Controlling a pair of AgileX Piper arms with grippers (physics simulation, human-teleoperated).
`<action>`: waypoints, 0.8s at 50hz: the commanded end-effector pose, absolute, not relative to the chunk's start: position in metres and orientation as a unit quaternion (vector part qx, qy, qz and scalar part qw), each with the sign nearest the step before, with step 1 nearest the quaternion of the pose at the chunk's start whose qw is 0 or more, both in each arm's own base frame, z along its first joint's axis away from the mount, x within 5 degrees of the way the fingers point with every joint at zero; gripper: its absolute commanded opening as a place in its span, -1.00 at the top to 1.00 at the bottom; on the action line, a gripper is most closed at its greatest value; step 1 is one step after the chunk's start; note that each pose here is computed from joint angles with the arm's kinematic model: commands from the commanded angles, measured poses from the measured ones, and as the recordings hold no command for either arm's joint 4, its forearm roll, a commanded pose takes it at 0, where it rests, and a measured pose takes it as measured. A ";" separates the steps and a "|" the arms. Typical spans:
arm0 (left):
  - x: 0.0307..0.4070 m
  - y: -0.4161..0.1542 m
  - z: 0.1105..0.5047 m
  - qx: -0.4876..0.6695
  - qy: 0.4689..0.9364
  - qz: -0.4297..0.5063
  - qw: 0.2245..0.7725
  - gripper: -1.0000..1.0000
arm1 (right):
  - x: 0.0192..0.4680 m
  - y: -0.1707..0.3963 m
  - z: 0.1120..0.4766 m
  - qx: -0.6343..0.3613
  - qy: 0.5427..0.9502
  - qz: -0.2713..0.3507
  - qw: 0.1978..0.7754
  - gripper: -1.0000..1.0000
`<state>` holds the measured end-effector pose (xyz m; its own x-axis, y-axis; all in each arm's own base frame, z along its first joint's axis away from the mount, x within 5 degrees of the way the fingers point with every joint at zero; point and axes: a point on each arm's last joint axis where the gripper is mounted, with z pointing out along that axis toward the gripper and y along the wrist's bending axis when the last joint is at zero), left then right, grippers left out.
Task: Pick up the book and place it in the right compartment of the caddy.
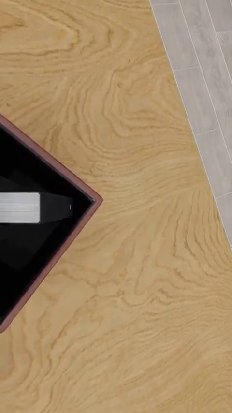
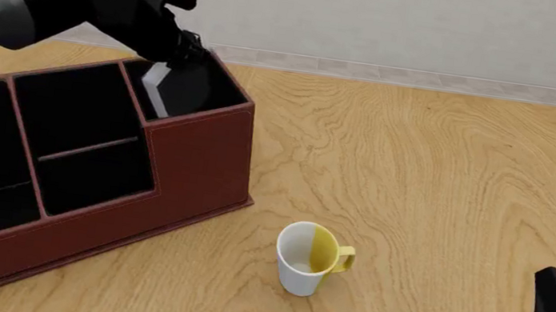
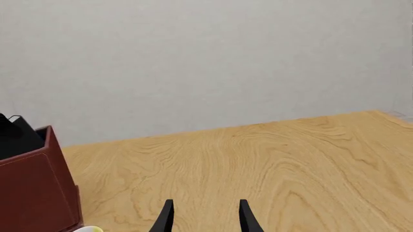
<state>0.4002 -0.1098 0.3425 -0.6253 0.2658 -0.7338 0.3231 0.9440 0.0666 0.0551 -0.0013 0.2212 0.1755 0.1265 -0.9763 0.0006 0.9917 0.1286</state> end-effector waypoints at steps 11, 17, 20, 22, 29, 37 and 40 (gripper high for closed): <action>0.402 -0.110 0.329 0.174 0.900 -0.030 0.399 1.00 | 0.055 -0.001 0.221 0.049 0.641 0.041 0.765 -1.00; 0.403 -0.109 0.326 0.175 0.900 -0.029 0.399 1.00 | 0.055 -0.001 0.221 0.049 0.641 0.041 0.765 -1.00; 0.403 -0.109 0.325 0.173 0.900 -0.030 0.398 1.00 | 0.055 -0.001 0.221 0.050 0.641 0.040 0.765 -1.00; 0.402 -0.111 0.324 0.174 0.901 -0.031 0.397 1.00 | 0.055 -0.001 0.221 0.050 0.641 0.040 0.765 -1.00; 0.403 -0.108 0.327 0.171 0.900 -0.030 0.400 1.00 | 0.055 -0.001 0.221 0.049 0.641 0.041 0.765 -1.00; 0.399 -0.116 0.326 0.182 0.899 -0.033 0.397 1.00 | 0.055 -0.001 0.221 0.048 0.642 0.042 0.764 -1.00; 0.398 -0.116 0.326 0.183 0.898 -0.033 0.398 1.00 | 0.055 -0.001 0.221 0.048 0.642 0.043 0.764 -1.00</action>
